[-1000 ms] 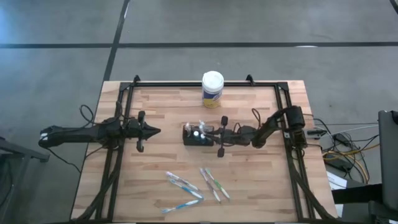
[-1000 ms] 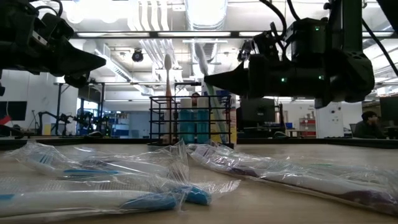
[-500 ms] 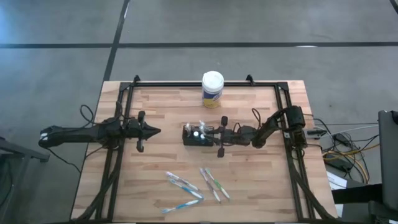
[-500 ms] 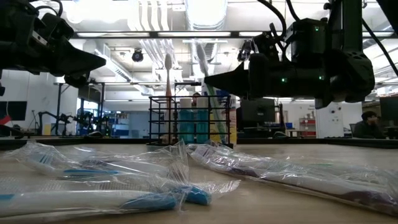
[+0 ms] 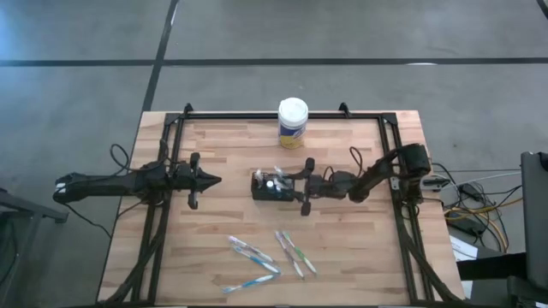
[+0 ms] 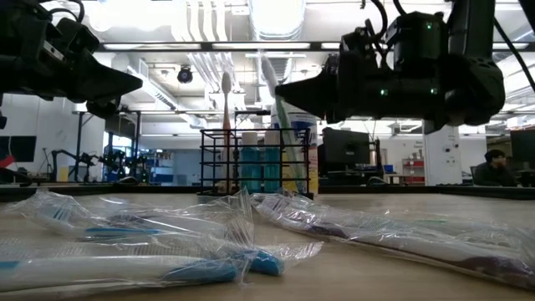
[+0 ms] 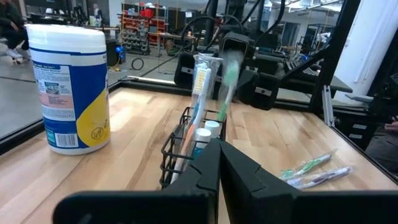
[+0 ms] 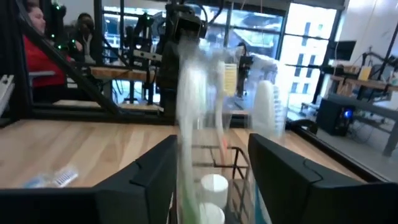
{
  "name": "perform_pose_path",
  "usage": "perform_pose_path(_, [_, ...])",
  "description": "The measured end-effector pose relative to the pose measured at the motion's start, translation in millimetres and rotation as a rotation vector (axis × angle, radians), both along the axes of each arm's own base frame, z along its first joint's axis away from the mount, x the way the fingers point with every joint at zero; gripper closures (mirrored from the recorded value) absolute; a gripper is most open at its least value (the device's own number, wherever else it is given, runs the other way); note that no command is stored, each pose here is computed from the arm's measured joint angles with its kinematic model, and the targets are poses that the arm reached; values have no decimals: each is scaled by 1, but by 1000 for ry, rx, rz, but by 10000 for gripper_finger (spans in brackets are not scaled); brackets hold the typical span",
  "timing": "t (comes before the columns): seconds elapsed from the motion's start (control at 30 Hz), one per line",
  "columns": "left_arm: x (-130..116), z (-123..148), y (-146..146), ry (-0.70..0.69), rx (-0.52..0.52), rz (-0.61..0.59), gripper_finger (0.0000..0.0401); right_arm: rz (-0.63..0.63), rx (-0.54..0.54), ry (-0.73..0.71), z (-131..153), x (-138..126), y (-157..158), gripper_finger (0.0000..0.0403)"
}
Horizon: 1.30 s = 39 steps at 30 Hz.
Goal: Pick & Place toothbrushing station
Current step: Put the right green toothbrush into the black wire organizer, then put the green toothbrush into the black wire organizer
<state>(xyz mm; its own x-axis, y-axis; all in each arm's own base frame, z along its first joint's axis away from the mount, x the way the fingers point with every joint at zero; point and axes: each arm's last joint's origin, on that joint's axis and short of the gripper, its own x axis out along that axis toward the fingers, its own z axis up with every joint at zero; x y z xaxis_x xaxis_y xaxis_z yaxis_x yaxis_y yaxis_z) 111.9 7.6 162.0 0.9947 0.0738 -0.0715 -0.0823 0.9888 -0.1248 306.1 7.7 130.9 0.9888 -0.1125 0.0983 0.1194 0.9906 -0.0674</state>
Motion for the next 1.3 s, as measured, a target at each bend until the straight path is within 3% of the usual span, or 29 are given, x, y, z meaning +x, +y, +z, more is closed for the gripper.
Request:
perform_pose_path(0.17, [0, 0, 0, 0, 0, 0, 389, 1, 13, 71, 1, -1, 0, 197])
perform_pose_path(0.33, [0, 0, 0, 0, -1, 0, 389, 7, 12, 19, 10, -2, 1, 197])
perform_pose_path(0.57, [0, 0, 0, 0, -2, 0, 389, 41, -49, -38, 53, -17, 16, 197])
perform_pose_path(0.77, [0, 0, 0, -1, -5, 0, 389, 29, -55, 161, 100, -39, 37, 202])
perform_pose_path(0.93, [0, 0, 0, -2, -6, -3, 389, -23, -49, 384, 141, -58, 62, 245])
perform_pose_path(1.1, [0, 1, 0, -7, -8, -3, 389, -76, -101, 566, 164, -76, 86, 314])
perform_pose_path(1.3, [0, 1, 0, -7, -6, -4, 389, -95, -73, 584, 173, -100, 94, 388])
